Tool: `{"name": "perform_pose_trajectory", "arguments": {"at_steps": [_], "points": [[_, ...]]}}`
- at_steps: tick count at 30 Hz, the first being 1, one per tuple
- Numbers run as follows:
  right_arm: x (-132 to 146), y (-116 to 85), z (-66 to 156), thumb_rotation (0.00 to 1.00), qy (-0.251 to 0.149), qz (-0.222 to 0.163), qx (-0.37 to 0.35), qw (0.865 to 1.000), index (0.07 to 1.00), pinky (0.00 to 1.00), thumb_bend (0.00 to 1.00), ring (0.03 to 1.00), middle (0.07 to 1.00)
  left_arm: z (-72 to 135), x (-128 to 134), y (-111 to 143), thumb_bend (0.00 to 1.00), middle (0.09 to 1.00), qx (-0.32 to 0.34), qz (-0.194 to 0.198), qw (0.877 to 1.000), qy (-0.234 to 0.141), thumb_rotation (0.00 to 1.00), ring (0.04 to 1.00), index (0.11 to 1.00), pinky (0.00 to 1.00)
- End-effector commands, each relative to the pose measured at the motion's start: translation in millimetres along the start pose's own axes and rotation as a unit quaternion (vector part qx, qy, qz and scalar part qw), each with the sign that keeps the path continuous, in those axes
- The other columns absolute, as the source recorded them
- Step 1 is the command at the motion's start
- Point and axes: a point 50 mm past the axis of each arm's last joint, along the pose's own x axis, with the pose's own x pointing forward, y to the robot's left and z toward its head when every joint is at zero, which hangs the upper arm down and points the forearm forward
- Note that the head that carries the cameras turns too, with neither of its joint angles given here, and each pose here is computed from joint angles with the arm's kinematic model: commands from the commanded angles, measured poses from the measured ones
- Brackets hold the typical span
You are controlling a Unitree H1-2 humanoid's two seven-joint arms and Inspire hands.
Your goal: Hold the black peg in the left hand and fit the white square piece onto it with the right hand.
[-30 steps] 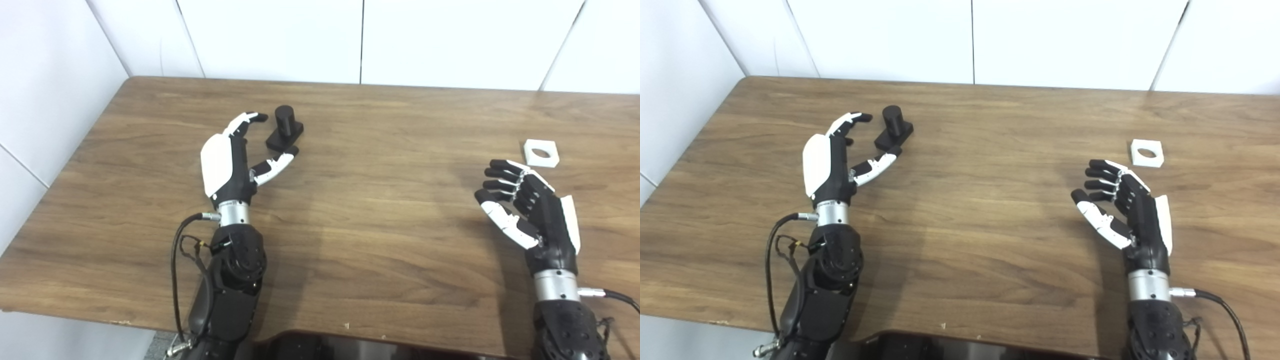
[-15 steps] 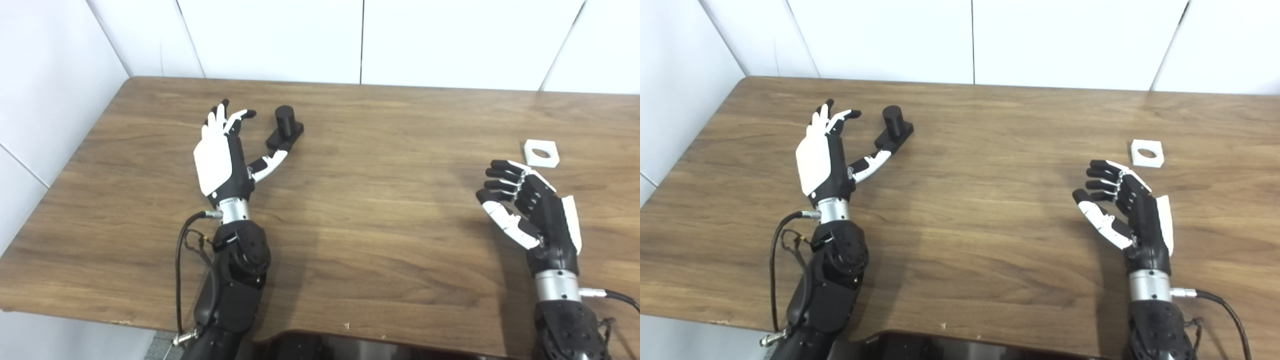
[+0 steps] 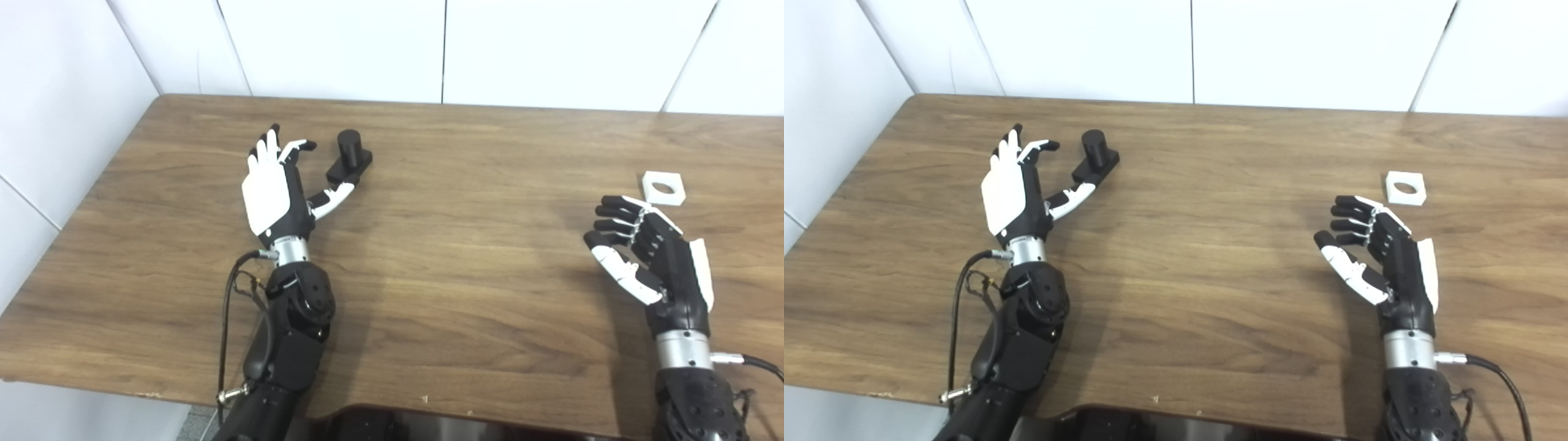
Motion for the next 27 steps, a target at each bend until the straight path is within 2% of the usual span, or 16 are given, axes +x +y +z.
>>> {"name": "perform_pose_trajectory", "arguments": {"at_steps": [1,10,27], "points": [[6.8,0.8,17.8,0.31,-0.044,-0.004,0.002,0.999,0.690,0.57,0.61,0.649,0.688,11.0,16.1,8.0,0.84,0.979,0.011,0.022,0.999,-0.026,0.41,1.000,0.648,1.00],[8.2,3.7,18.3,0.31,-0.045,-0.003,0.008,0.999,0.690,0.56,0.61,0.648,0.692,12.4,25.7,4.5,0.83,0.965,0.046,-0.004,0.999,-0.024,0.41,1.000,0.610,0.99],[9.0,4.1,21.4,0.32,-0.052,-0.009,-0.003,0.999,0.682,0.55,0.60,0.639,0.687,11.7,47.4,-0.6,0.83,0.966,0.076,-0.019,0.997,-0.015,0.43,1.000,0.608,1.00]]}}
